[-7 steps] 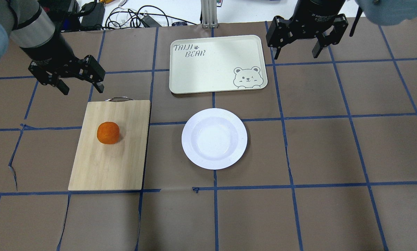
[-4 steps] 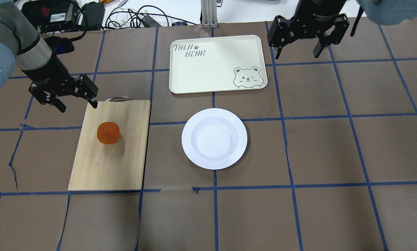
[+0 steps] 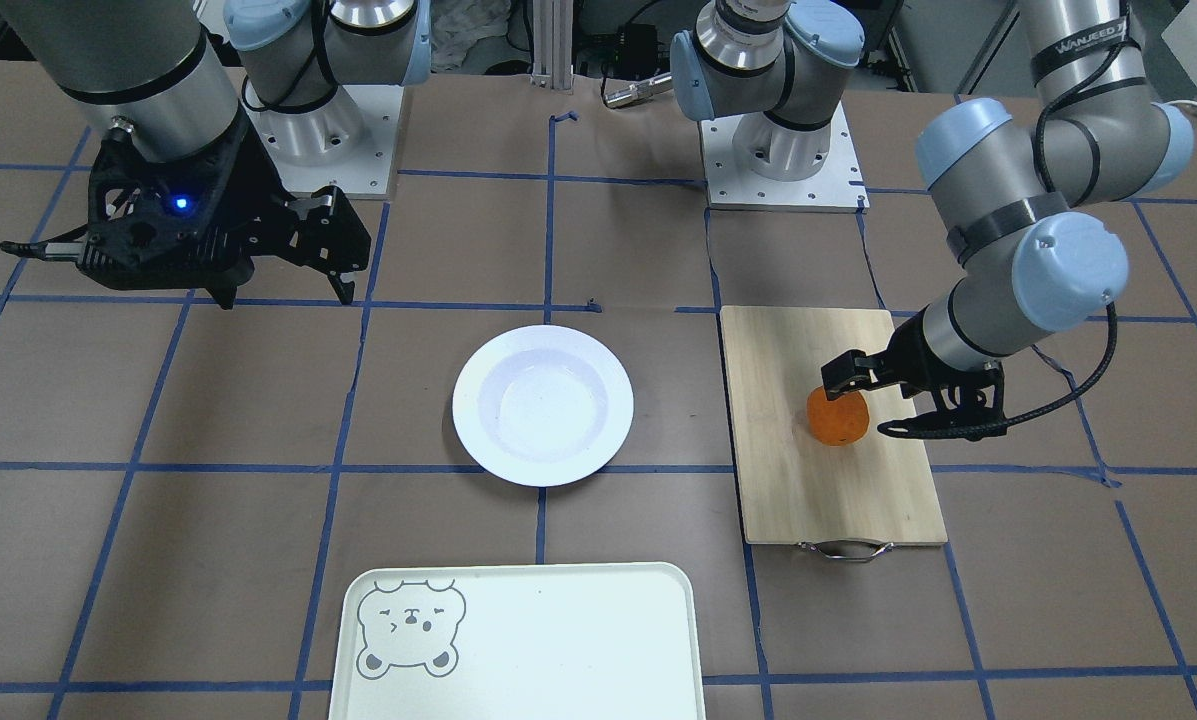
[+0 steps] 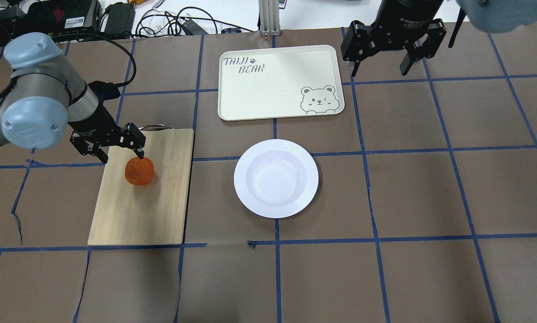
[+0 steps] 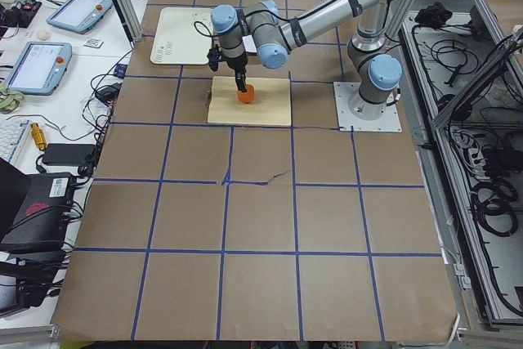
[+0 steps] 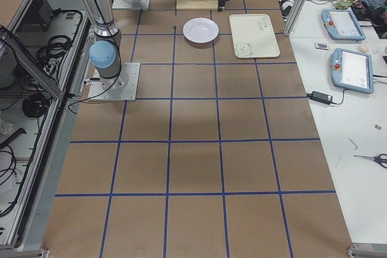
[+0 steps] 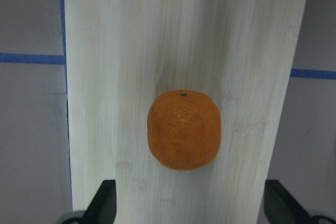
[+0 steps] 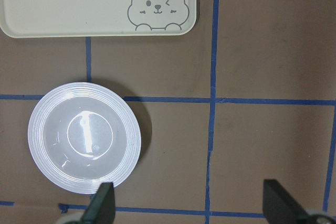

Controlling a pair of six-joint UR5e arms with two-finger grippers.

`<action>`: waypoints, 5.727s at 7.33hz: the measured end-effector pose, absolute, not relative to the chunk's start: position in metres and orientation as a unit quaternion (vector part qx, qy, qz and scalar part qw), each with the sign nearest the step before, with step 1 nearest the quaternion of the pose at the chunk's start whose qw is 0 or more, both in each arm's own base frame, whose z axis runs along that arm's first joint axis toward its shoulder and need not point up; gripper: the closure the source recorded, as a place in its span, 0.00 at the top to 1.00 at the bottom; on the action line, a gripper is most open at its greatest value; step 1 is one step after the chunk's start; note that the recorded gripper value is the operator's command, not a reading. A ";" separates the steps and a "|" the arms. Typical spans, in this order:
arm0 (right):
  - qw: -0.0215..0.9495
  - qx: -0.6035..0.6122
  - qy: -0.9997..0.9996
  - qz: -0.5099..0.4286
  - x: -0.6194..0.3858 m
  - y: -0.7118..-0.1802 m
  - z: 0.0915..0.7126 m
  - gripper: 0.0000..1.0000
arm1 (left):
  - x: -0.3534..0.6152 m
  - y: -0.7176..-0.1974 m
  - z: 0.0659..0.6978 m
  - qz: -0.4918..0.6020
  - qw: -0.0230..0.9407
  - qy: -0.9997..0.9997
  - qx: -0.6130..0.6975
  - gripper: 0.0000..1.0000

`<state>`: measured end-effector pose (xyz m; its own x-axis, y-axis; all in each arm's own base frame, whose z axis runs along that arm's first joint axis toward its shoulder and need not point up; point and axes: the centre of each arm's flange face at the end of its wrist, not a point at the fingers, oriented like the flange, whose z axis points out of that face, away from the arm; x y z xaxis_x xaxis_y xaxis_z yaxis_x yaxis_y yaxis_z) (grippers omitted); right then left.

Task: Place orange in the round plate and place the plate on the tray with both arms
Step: 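Lower the left gripper onto the orange on the cutting board and close, then lift the orange with the left gripper and carry it over the white plate, then release the orange onto the plate and raise the left gripper away, then lower the right gripper to the plate rim and grip it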

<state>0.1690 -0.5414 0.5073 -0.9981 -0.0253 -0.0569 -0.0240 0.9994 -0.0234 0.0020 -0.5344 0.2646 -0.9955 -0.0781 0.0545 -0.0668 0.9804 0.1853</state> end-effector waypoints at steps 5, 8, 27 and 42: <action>0.025 -0.013 1.000 -0.012 0.168 -0.542 0.507 1.00 | 0.004 -0.547 0.212 -0.107 0.039 -0.993 0.041 0.12; 0.026 -0.014 1.000 -0.012 0.169 -0.541 0.508 1.00 | 0.005 -0.551 0.214 -0.104 0.038 -0.993 0.044 0.00; 0.025 -0.023 0.999 -0.005 0.161 -0.548 0.500 1.00 | -0.201 -0.606 0.312 0.033 0.040 -0.993 0.102 1.00; 0.232 0.065 0.969 0.060 0.215 -0.483 0.166 0.74 | -0.020 -0.586 0.400 0.028 -0.031 -0.990 0.133 1.00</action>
<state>0.2149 -0.4826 0.1663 -0.8837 0.1539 -0.4420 0.0985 0.9844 0.1460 -0.0196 -0.5857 0.4001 -0.9627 -0.2653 -0.0530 -0.2619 0.9630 -0.0644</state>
